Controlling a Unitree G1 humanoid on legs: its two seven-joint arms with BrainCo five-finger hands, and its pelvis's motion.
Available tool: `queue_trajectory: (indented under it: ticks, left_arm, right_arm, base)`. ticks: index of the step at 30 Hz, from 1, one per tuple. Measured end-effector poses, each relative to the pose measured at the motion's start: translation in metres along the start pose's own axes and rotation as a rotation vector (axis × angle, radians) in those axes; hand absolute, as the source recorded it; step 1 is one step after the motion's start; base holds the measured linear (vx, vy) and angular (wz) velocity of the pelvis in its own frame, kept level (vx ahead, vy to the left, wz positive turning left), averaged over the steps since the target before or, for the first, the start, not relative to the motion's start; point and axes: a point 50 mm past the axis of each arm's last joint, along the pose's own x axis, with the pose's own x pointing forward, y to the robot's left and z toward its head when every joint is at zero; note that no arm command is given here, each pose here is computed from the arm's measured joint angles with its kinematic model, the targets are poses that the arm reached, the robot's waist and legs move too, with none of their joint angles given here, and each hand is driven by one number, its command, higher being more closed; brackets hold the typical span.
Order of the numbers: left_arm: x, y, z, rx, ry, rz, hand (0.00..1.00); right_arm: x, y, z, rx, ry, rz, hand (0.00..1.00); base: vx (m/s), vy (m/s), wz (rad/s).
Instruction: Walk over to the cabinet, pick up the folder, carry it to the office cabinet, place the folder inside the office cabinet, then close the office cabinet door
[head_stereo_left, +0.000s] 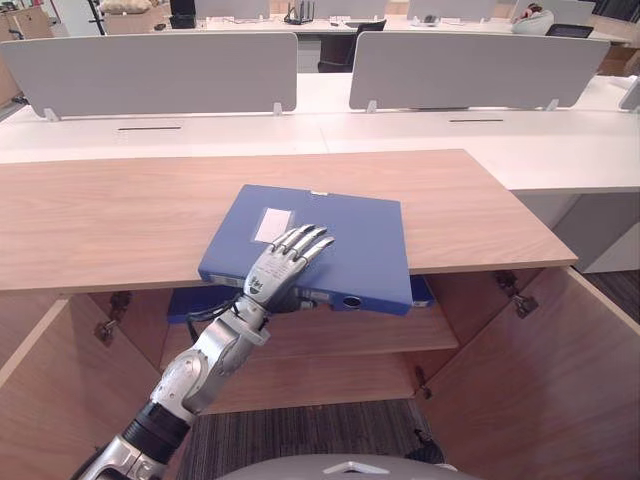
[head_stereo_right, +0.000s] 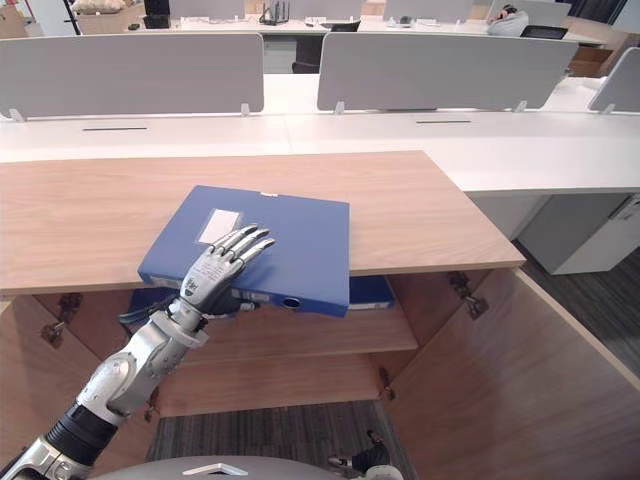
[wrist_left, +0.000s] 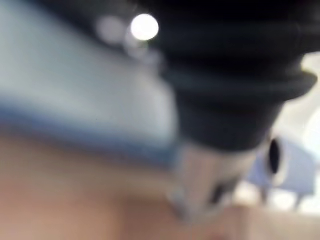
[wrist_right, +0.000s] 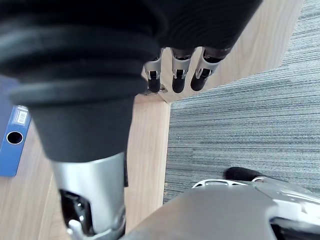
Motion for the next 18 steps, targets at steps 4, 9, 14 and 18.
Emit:
queue_trajectory:
  ticks: [4, 9, 14, 18]
  left_arm:
    - [0.002, 0.003, -0.002, 0.014, 0.018, 0.037, 1.00]
    - [0.004, 0.010, -0.006, 0.020, 0.045, 0.098, 1.00]
    - [0.003, 0.018, -0.010, 0.023, 0.077, 0.143, 1.00]
    - [-0.003, 0.027, -0.015, 0.008, 0.122, 0.199, 1.00]
  right_arm:
    - [0.000, 0.000, 0.000, 0.002, -0.001, -0.001, 0.00]
    - [-0.001, 0.000, -0.002, 0.031, 0.010, -0.011, 0.00]
    - [-0.001, -0.001, -0.002, 0.041, 0.012, -0.014, 0.00]
    - [-0.001, -0.001, -0.002, 0.049, 0.013, -0.015, 0.00]
  base:
    - [-0.02, -0.003, -0.02]
    - [-0.01, 0.000, -0.01]
    - [-0.02, 0.002, -0.06]
    - [-0.01, 0.000, -0.01]
